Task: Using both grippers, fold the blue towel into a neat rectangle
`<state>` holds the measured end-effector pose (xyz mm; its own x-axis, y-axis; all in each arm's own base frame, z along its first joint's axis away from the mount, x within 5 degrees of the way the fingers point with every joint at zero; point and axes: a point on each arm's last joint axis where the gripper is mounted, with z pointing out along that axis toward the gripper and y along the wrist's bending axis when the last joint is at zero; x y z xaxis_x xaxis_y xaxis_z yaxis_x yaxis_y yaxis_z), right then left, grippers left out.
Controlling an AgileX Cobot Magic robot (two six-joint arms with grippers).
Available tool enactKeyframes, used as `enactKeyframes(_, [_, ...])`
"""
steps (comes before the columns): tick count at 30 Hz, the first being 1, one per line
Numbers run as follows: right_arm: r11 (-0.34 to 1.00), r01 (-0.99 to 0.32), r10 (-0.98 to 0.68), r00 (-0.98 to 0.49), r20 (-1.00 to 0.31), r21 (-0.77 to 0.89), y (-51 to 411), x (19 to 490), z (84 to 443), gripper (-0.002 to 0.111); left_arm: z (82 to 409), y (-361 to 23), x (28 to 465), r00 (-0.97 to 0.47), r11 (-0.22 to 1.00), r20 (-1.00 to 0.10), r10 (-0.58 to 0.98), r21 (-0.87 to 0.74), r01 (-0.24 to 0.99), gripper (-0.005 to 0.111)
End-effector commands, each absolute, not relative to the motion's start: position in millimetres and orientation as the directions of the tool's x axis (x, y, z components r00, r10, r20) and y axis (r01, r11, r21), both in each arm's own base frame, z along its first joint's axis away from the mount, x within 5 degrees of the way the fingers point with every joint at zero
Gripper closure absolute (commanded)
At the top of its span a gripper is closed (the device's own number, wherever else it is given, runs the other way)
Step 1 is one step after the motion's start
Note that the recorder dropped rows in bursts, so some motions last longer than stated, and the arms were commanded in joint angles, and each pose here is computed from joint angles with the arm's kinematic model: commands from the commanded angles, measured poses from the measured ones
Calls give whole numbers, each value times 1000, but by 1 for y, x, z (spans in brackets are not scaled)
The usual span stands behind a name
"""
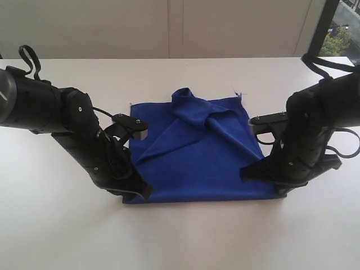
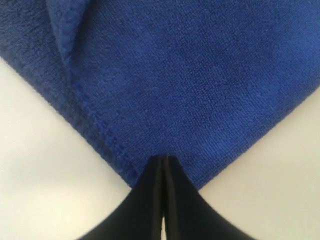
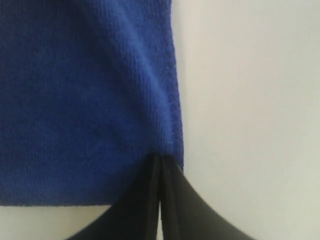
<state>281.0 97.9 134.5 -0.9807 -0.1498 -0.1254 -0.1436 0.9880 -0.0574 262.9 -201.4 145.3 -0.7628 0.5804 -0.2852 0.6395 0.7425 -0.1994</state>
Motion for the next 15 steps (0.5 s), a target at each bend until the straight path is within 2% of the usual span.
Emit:
enactKeyframes(1, [989,-135,-140,-986,-87,-61,94,271,129,108,140,-195,255,-775,748,-194,601,-205,631,107])
enactKeyframes(15, [990,-126,-129,-990,-58,-57,92,263,140,108,139,-190,250,-770,745,-129,625,-195,638,107])
